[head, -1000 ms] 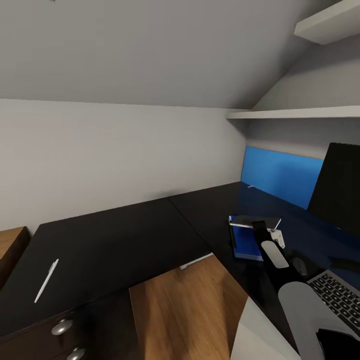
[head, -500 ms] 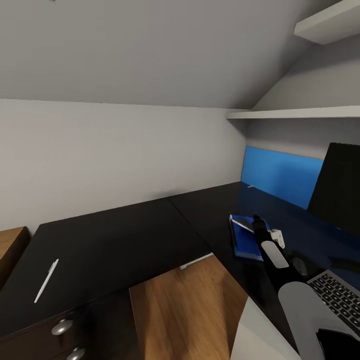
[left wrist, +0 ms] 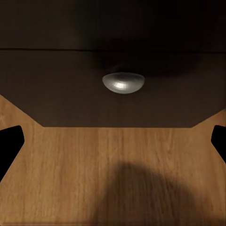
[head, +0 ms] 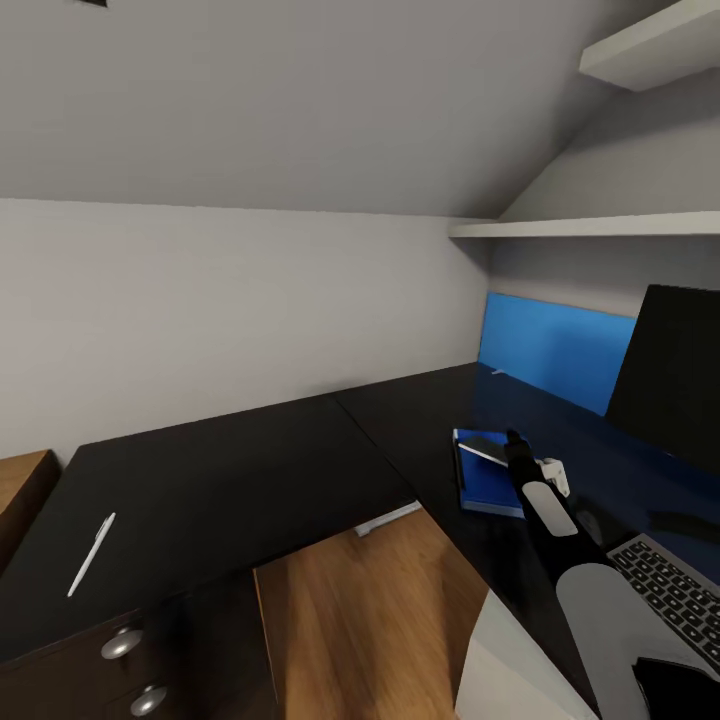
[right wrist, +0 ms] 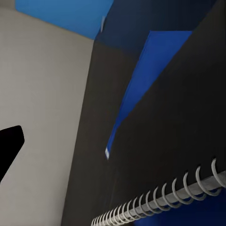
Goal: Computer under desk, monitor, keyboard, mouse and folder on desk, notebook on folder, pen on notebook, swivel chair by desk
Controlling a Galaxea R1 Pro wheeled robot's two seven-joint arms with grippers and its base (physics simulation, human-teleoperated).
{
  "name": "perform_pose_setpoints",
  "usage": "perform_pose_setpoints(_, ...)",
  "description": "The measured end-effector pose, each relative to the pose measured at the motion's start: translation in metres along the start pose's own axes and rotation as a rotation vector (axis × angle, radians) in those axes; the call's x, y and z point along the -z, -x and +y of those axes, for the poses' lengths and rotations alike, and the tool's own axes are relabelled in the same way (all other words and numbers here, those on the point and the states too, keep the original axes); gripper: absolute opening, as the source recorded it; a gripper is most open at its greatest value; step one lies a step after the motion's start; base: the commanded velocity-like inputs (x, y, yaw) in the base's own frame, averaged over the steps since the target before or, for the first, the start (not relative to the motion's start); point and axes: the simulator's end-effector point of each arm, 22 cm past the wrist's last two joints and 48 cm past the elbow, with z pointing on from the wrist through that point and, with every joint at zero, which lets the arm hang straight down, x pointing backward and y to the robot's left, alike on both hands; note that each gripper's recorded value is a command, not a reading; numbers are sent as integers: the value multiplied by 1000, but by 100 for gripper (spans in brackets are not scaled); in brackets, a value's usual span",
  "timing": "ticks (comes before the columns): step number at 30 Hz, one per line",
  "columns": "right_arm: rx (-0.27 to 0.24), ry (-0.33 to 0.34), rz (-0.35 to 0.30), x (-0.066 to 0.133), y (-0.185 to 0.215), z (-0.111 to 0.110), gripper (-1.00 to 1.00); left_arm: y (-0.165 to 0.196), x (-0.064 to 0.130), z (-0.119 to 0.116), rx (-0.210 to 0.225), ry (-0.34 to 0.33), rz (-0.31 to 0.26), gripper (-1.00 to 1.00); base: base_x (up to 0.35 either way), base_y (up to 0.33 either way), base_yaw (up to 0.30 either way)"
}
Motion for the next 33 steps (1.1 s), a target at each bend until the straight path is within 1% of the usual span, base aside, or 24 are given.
perform_pose_setpoints(10,0,0,-1,0,0,0,100,0,0,0,0,0,-1,100,-3,-1,0)
perform_pose_setpoints(19,-2,0,-15,0,3,0,100,0,0,0,0,0,0,100,-139,0,0)
perform_pose_setpoints(33,-1,0,-17,0,4,0,100,1,0,1,0,1,-1,100,-5,0,0)
